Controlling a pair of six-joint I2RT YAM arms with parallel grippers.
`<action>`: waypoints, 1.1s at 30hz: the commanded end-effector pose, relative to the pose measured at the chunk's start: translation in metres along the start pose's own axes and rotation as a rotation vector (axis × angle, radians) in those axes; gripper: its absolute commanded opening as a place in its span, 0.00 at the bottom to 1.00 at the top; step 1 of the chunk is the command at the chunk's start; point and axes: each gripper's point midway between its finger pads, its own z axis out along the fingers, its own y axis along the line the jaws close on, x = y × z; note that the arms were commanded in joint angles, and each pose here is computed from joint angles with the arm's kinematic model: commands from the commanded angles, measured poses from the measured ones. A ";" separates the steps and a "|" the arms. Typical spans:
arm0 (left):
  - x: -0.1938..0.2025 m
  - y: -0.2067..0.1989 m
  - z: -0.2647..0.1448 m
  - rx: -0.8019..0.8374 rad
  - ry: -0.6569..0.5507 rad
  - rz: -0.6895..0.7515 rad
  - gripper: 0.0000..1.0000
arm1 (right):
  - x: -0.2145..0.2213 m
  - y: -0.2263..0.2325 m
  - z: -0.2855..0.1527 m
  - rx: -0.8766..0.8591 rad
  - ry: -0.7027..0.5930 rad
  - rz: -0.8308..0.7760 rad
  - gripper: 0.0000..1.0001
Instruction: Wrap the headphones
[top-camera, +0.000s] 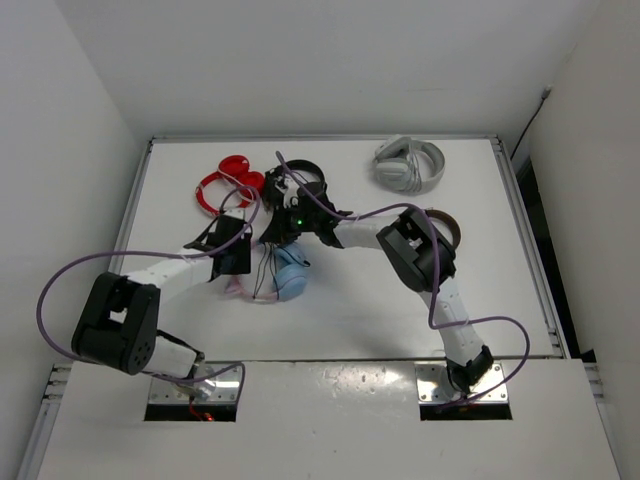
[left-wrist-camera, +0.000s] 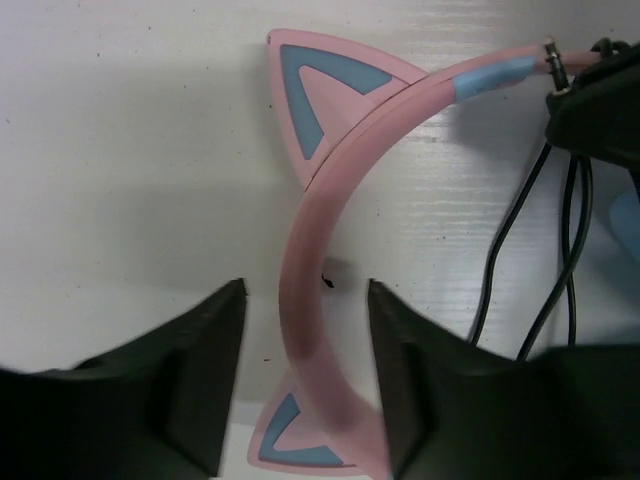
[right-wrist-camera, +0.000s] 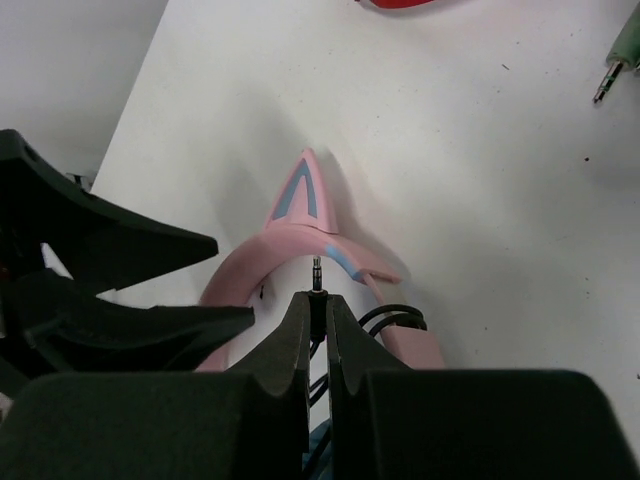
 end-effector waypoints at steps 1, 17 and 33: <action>-0.032 -0.003 -0.014 0.028 -0.094 -0.034 0.61 | -0.017 0.003 0.003 0.025 -0.045 -0.066 0.00; -0.077 0.020 -0.051 -0.004 -0.258 -0.138 0.73 | -0.004 0.028 -0.001 0.123 0.045 -0.390 0.00; -0.090 0.023 -0.050 0.008 -0.262 -0.178 0.73 | -0.012 0.009 -0.011 0.411 0.089 -0.640 0.28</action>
